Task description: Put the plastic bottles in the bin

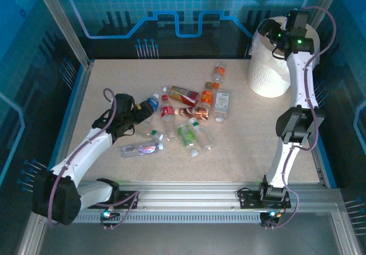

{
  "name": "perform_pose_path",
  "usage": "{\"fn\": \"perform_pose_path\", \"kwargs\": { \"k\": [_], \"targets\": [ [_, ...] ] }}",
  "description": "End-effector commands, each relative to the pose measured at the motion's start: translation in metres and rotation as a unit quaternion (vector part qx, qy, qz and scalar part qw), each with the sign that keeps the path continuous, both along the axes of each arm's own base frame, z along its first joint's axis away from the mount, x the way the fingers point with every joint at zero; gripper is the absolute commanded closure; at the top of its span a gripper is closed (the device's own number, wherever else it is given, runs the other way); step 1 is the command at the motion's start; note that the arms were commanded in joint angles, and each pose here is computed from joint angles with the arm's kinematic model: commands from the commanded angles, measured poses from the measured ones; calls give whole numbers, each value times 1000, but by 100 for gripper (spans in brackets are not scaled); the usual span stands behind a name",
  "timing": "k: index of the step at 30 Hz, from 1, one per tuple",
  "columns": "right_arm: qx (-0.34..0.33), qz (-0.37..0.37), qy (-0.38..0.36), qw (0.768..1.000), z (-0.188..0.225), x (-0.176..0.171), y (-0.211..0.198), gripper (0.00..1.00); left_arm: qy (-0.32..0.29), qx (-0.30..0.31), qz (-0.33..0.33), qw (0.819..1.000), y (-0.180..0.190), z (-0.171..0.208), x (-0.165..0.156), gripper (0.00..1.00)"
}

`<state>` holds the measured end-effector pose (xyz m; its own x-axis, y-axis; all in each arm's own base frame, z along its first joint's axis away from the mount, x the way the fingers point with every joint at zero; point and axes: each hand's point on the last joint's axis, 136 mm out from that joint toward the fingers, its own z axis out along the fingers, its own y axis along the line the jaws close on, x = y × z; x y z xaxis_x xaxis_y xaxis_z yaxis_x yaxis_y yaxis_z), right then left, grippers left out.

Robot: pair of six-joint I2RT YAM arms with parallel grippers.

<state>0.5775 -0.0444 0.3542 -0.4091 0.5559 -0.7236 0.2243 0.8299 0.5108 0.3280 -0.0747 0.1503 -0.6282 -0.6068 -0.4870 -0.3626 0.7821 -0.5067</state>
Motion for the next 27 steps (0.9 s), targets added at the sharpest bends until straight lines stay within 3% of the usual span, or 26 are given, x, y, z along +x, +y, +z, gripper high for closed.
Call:
{"fn": "perform_pose_path", "kwargs": {
  "k": [1,6,8,16,19,23,27],
  "targets": [
    [-18,0,-17,1000,31,-19,4,12,11,-3,40,999,17,-4,-11,1],
    [-29,27,-28,999,51,-37,17,7,36,-7,88,995,36,-14,-27,1],
    [-43,43,-35,998,62,-50,25,0,54,0,111,992,45,-18,-36,1],
    [-85,108,-75,988,88,-118,66,0,133,-2,183,974,67,-38,-83,1],
    [-86,136,-91,983,83,-148,83,0,197,-29,211,957,63,-49,-116,1],
    [-78,181,-110,974,65,-188,104,0,276,-84,261,921,51,-73,-155,1],
    [-72,240,-127,960,46,-225,127,0,292,-134,288,902,41,-92,-162,1]
  ]
}}
